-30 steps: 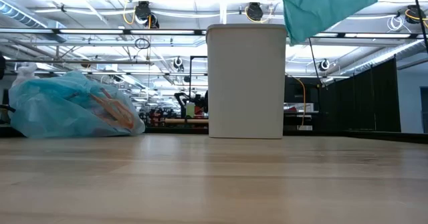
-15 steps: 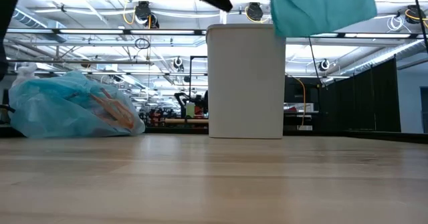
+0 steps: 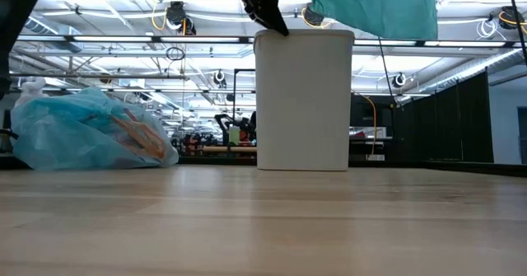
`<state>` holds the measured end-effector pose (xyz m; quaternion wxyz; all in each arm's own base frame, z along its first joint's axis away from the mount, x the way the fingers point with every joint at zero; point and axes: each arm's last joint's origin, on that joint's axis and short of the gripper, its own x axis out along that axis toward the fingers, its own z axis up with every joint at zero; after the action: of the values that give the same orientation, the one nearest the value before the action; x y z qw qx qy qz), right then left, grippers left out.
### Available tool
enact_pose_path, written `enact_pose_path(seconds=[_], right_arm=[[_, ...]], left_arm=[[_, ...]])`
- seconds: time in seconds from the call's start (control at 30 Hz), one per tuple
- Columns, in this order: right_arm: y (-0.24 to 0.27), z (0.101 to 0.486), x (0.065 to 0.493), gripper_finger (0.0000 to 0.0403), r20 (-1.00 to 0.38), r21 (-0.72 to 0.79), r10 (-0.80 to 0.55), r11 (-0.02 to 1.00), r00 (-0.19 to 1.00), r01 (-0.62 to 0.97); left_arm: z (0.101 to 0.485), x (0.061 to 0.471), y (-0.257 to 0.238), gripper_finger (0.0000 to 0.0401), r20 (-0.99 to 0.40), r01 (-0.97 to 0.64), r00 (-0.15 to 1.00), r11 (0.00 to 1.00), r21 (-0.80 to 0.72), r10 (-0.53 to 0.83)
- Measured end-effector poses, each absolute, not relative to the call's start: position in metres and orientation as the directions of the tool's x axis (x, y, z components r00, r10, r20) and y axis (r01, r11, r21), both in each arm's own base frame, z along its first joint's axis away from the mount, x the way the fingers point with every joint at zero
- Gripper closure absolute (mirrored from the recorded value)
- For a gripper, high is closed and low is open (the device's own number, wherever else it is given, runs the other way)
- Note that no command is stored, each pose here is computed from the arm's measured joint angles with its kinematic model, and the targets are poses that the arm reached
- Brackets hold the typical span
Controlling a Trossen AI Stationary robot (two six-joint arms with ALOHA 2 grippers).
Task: Place trash/remove bag and relplace
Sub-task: Insert the new blue trash bag into the white trash bin
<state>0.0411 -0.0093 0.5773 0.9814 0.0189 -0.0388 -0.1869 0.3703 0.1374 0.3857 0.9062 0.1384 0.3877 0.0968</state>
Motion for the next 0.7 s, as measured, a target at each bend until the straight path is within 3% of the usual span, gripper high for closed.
enact_pose_path(seconds=[0.13,0.4,0.7], right_arm=[[-0.009,0.577,0.04,0.0403,0.07,0.05,-0.369,0.929,0.927,0.366],[-0.01,0.577,0.035,0.0403,0.08,0.048,-0.369,0.929,0.926,0.366],[-0.011,0.58,0.026,0.0403,0.103,0.044,-0.369,0.929,0.924,0.366]], left_arm=[[0.381,0.372,0.141,0.0269,-0.688,-0.067,0.668,0.944,0.322,0.282],[0.381,0.369,0.139,0.0385,-0.706,-0.048,0.664,0.957,0.286,0.244],[0.393,0.357,0.122,0.0391,-0.736,-0.106,0.649,0.981,0.16,0.19]])
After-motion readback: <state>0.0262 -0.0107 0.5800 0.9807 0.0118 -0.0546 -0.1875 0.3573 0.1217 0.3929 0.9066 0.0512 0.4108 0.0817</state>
